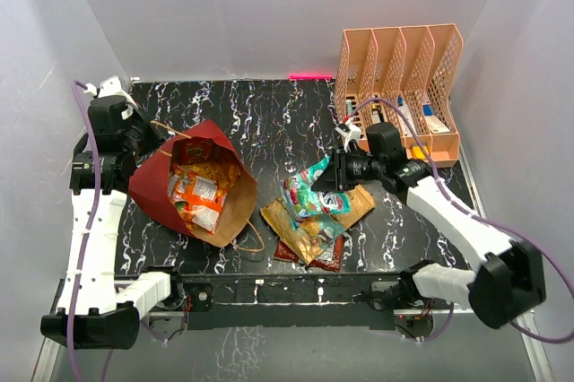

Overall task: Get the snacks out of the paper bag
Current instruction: Place the snack at the center of the board.

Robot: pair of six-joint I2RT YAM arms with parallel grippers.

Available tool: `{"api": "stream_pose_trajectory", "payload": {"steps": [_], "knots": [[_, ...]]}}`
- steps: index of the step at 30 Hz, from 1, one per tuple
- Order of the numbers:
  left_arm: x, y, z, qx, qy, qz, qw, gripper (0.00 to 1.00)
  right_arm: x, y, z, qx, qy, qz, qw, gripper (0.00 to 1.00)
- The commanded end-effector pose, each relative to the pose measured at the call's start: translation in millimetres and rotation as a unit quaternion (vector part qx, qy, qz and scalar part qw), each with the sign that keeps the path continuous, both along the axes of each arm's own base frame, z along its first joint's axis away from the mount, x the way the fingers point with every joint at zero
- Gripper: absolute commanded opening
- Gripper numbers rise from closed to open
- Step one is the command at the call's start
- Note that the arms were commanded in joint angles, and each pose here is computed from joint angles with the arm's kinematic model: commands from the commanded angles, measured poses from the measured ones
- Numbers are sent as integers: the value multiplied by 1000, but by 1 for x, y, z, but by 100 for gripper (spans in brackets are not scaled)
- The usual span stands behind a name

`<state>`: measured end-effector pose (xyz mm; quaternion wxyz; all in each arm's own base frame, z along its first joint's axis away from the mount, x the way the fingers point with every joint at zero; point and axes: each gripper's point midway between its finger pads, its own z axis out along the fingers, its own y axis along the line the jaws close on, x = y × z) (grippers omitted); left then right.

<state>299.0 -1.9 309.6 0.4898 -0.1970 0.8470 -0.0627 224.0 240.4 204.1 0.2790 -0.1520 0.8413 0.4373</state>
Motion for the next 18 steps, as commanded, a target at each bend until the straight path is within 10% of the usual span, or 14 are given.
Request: {"api": "stream_pose_trajectory", "payload": {"steps": [1, 18], "knots": [[-4, 5, 9, 14, -11, 6, 1000, 0, -15, 10, 20, 120, 38, 128, 984, 8], [-8, -3, 8, -6, -19, -7, 1000, 0, 29, -12, -103, 99, 82, 56, 990, 14]]}}
